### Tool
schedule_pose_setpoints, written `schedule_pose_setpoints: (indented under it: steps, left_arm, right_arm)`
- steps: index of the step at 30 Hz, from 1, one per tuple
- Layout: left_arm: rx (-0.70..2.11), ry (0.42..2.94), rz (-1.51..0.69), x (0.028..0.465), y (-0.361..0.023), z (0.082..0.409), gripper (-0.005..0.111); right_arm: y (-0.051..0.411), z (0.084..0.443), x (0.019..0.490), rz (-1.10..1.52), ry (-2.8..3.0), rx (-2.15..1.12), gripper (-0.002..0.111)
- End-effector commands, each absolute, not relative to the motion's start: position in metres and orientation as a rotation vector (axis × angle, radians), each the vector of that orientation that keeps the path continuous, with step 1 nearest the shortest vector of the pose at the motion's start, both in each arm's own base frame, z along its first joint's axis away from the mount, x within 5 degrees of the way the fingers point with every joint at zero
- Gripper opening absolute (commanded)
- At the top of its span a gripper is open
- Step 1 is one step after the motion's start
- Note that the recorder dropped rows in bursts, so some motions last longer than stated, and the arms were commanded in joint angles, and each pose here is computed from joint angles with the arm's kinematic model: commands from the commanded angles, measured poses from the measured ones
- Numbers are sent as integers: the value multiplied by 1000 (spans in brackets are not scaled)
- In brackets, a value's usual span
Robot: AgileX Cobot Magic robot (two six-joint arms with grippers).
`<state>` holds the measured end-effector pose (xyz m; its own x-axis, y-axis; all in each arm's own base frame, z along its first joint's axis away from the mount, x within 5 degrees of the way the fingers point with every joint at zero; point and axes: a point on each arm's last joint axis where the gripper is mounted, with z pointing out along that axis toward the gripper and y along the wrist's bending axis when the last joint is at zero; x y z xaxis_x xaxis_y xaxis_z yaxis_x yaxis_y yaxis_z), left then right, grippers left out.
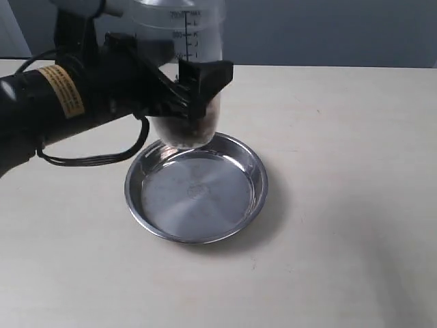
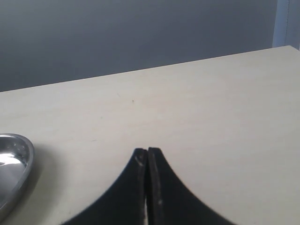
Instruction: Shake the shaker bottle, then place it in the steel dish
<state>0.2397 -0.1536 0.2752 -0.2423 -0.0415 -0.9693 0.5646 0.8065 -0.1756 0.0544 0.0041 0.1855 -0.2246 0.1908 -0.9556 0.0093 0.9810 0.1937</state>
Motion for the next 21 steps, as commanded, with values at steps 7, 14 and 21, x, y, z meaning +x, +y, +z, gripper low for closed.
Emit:
schedule_pose_setpoints:
  steps: [7,14,21]
  left_arm:
    - [301,1747,-623,242,-152,256,0]
    - [532,1669,-546,240,-168,296,0]
    - [480,2015,-562,242,-171,187,0]
  right_arm:
    - [4,186,54,162,1781,148,-1]
    - [4,186,54,162,1781,148,-1]
    - [4,186,54,162,1781,148,-1]
